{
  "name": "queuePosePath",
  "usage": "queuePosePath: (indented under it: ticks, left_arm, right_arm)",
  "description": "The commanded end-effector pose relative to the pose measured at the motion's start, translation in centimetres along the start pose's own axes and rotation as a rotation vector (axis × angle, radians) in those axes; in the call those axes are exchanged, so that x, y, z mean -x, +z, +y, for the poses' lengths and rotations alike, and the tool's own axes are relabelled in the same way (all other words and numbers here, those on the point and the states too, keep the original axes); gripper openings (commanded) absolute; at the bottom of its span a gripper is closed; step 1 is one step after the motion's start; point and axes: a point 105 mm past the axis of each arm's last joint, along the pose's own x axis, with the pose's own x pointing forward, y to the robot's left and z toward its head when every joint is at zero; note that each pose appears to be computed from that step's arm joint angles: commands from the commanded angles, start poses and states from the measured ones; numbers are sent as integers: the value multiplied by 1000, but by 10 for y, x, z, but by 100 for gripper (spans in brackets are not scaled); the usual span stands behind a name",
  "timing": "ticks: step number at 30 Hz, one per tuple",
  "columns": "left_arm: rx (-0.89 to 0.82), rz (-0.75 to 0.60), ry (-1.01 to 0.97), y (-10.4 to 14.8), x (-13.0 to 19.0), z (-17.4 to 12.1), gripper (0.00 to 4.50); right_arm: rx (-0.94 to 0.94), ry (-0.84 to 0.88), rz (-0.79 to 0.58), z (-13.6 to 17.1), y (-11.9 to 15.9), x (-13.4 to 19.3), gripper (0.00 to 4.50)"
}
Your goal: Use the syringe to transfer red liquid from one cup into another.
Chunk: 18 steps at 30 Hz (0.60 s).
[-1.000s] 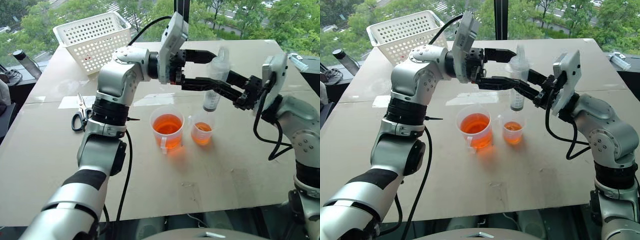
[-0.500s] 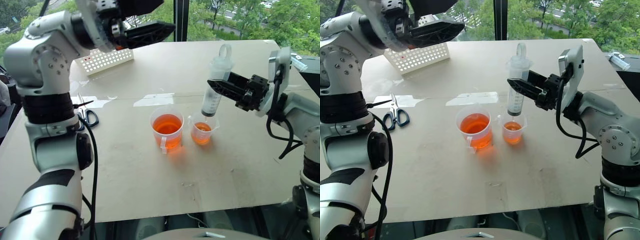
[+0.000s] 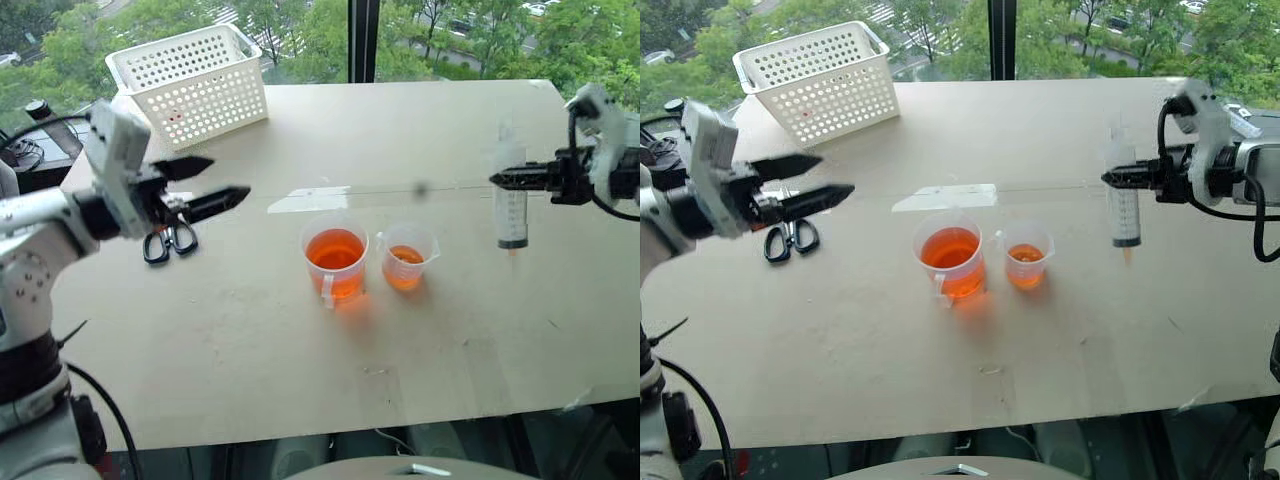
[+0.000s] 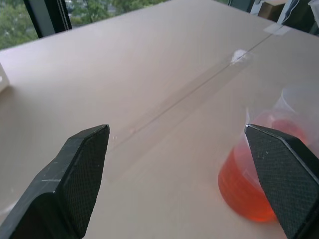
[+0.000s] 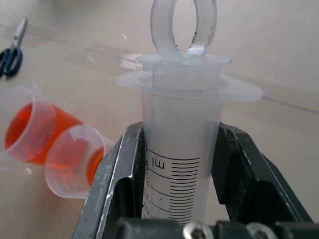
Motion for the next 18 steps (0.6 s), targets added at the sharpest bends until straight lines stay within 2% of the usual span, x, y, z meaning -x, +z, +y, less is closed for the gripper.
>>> queuePosePath:
  ticks: [1, 5, 7, 8, 9, 11, 13, 14, 18]
  left_arm:
    - [-51, -15, 66, -4, 11, -2, 442]
    - [-94, 103, 68, -46, 14, -9, 442]
    - [-83, 114, 44, -58, 14, -18, 442]
    - [-78, 113, 32, -62, 14, -22, 450]
    - [-79, 111, 27, -65, 14, -25, 450]
    - [-81, 110, 21, -71, 13, -31, 450]
    - [-89, 115, 42, -77, 13, -31, 450]
    - [-87, 115, 49, -79, 14, -31, 450]
    - [-57, 50, 58, -78, 12, -39, 450]
  right_arm:
    - [25, -50, 104, -10, -20, -15, 144]
    - [46, -43, 160, -11, -33, -36, 144]
    - [65, -33, 161, -11, -36, -45, 144]
    - [70, -38, 155, -13, -36, -48, 223]
    - [71, -42, 147, -14, -36, -50, 245]
    - [79, -32, 91, -16, -30, -52, 320]
    - [81, -18, 48, -18, -24, -47, 417]
    - [84, -13, 36, -18, -22, -44, 447]
    - [197, 195, -204, 4, -14, -16, 447]
